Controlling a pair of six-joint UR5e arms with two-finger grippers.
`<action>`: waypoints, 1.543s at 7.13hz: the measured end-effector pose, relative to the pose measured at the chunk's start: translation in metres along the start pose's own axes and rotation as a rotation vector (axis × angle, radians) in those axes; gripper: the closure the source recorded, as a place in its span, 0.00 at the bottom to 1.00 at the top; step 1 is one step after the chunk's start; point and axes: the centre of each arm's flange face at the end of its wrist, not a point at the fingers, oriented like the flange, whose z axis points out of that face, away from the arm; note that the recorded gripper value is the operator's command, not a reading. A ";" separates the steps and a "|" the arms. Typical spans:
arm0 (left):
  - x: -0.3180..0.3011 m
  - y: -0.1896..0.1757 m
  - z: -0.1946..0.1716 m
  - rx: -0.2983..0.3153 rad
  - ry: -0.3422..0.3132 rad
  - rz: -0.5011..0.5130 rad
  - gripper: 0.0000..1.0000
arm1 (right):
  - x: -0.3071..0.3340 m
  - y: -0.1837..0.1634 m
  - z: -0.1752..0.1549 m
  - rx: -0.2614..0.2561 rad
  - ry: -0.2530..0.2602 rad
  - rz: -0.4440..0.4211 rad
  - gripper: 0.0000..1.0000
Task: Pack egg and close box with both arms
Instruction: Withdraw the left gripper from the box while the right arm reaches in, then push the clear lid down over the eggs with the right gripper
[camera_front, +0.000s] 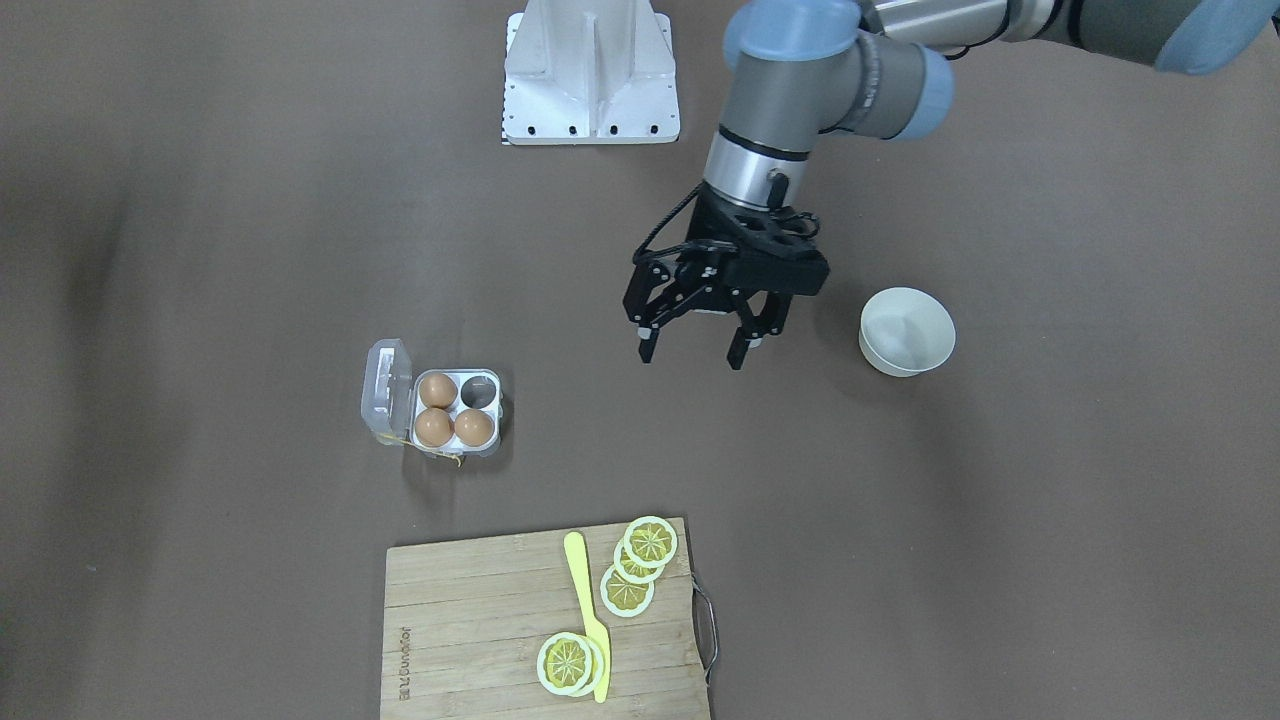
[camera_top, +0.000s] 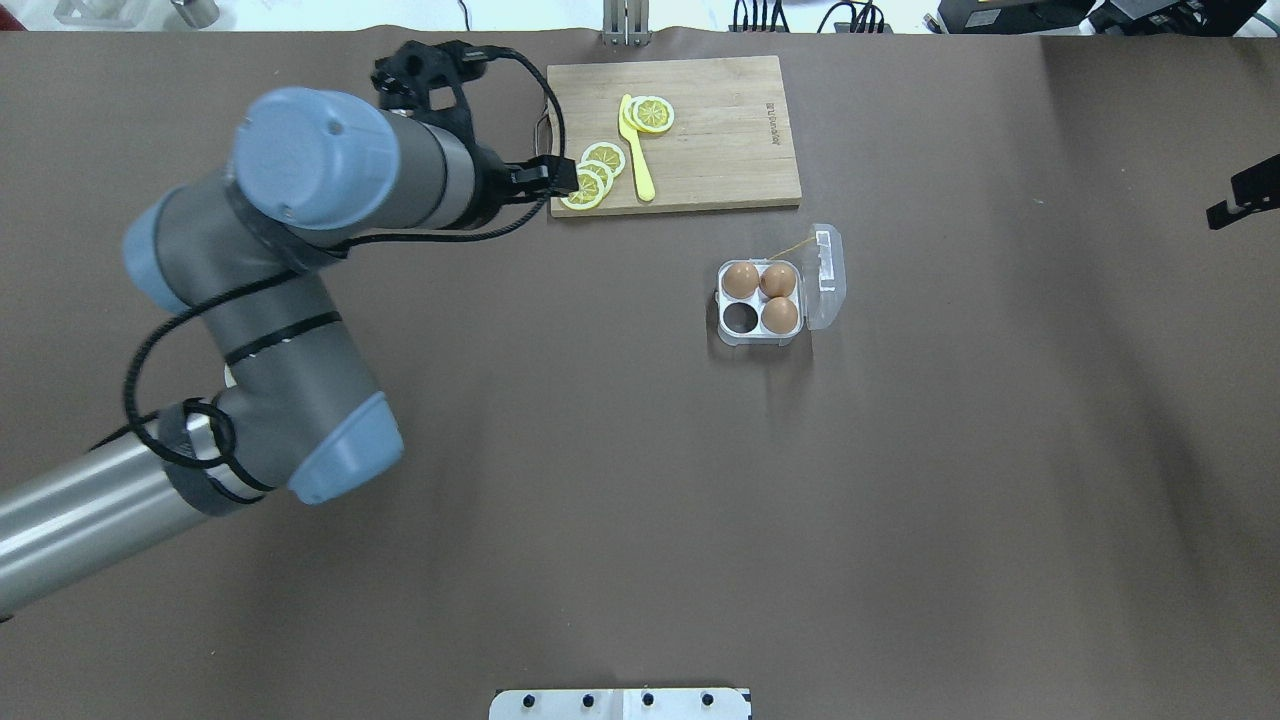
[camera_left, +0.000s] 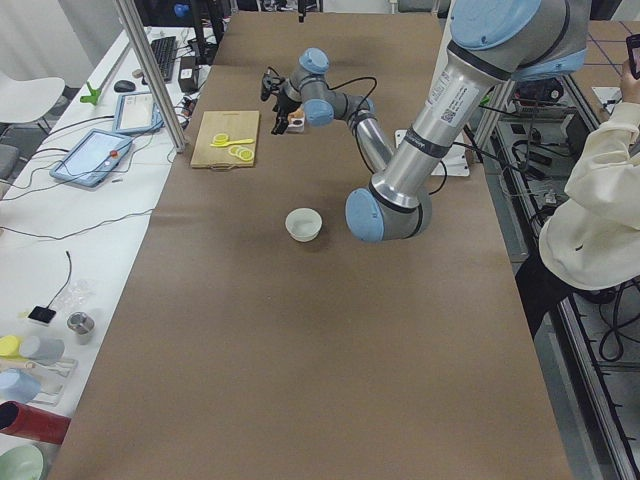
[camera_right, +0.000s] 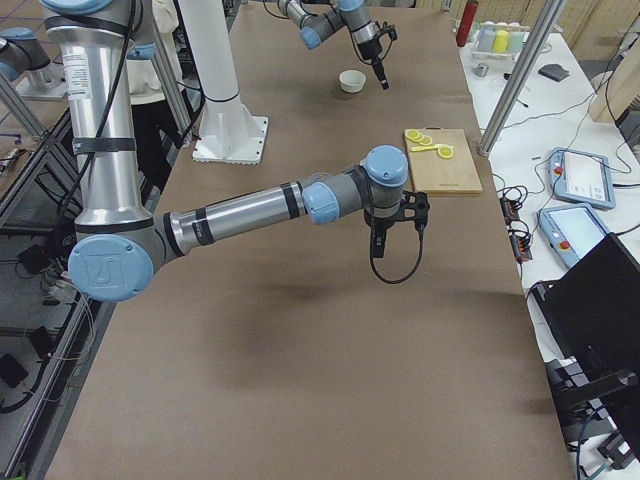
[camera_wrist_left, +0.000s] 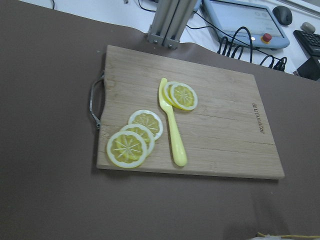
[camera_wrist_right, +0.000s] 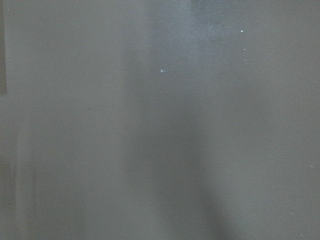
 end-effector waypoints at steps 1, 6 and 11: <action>-0.035 -0.022 -0.016 -0.024 -0.010 0.000 0.02 | -0.033 0.003 0.020 -0.004 -0.024 -0.003 0.89; -0.101 -0.078 -0.054 -0.035 -0.025 0.011 0.02 | -0.152 -0.001 0.100 -0.069 -0.038 -0.089 1.00; -0.102 -0.084 -0.062 -0.018 -0.020 0.010 0.02 | -0.232 0.009 0.167 -0.103 -0.139 -0.108 1.00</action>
